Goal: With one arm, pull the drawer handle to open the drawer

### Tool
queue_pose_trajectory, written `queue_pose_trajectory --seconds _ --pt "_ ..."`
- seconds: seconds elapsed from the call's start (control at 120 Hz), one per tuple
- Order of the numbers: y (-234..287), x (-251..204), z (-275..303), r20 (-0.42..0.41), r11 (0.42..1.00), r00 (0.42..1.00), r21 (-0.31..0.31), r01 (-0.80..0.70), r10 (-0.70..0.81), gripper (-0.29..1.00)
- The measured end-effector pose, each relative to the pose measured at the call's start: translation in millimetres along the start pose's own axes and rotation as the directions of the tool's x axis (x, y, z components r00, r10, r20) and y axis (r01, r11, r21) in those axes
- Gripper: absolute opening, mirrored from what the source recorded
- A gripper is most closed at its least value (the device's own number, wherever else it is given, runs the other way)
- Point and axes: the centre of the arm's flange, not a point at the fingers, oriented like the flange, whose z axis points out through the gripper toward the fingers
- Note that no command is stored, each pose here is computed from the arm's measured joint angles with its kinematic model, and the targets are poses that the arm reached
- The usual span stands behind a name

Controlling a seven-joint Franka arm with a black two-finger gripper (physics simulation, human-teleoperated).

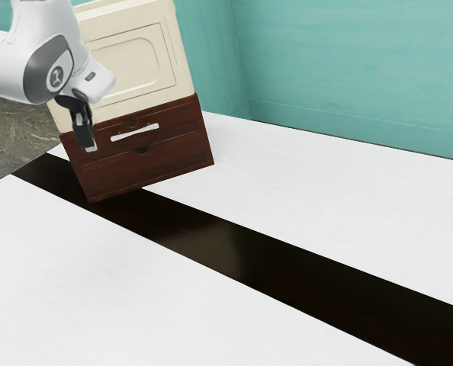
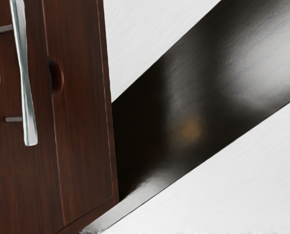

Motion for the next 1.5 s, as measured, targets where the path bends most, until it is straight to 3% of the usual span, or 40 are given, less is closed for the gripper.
queue_pose_trajectory --seconds 0.467,0.908,1.05,1.333,1.5 --pt "-23.6 8.7 62.7 0.032 0.999 0.999 0.042 -0.018 0.017 0.7" --pt "-41.9 37.6 100.9 -0.019 0.998 0.999 0.065 -0.026 0.027 0.7" --pt "-42.2 44.3 120.0 -0.035 0.998 0.999 0.047 -0.033 0.034 0.7" --pt "-52.3 65.6 130.4 -0.071 0.996 0.996 0.079 -0.046 0.051 0.7" --pt "-53.7 67.9 155.9 -0.083 0.997 0.995 0.058 -0.045 0.05 0.7"
